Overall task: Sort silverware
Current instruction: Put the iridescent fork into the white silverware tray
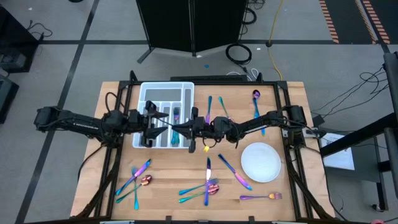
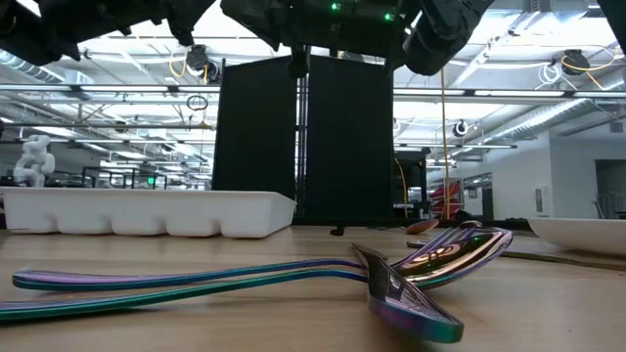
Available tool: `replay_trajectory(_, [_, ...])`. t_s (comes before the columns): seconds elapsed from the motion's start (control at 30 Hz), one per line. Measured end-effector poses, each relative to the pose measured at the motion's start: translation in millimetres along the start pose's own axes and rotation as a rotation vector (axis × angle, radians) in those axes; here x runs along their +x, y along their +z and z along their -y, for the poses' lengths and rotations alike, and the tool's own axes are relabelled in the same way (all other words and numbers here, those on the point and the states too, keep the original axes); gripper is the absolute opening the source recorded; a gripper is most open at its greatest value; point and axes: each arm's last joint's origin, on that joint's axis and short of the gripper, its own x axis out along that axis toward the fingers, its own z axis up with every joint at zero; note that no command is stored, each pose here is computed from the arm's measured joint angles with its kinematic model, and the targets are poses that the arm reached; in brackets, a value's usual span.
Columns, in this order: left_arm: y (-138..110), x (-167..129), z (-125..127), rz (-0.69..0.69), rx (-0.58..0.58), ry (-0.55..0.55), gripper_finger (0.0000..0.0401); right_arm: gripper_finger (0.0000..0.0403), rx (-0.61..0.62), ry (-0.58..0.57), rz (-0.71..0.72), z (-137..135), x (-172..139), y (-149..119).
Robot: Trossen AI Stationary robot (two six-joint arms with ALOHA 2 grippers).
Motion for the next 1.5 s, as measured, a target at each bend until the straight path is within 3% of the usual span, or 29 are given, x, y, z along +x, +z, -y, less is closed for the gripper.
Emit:
replay_trajectory(0.43, [13,-4,-1,0.064,-0.002,0.013,0.0234,0.0000,-0.019,-0.001,0.007,0,0,1])
replay_trajectory(0.67, [9,-4,-1,0.019,-0.004,0.012,0.0145,0.0000,-0.022,0.001,0.025,0,0,2])
replay_trajectory(0.87, [9,-4,-1,0.026,-0.003,0.024,0.0022,0.0000,-0.029,-0.007,0.027,1,0,3])
replay_trajectory(1.1, [10,-4,-1,0.035,0.001,0.026,0.0004,0.0002,-0.029,-0.001,0.026,0,0,3])
replay_trajectory(1.27, [10,-4,-1,0.035,-0.003,0.026,0.0002,0.0043,-0.086,0.047,0.009,-1,0,1])
replay_trajectory(1.5, [9,-5,-1,0.015,-0.001,0.034,0.0001,0.0147,-0.086,0.038,-0.065,3,-1,1])
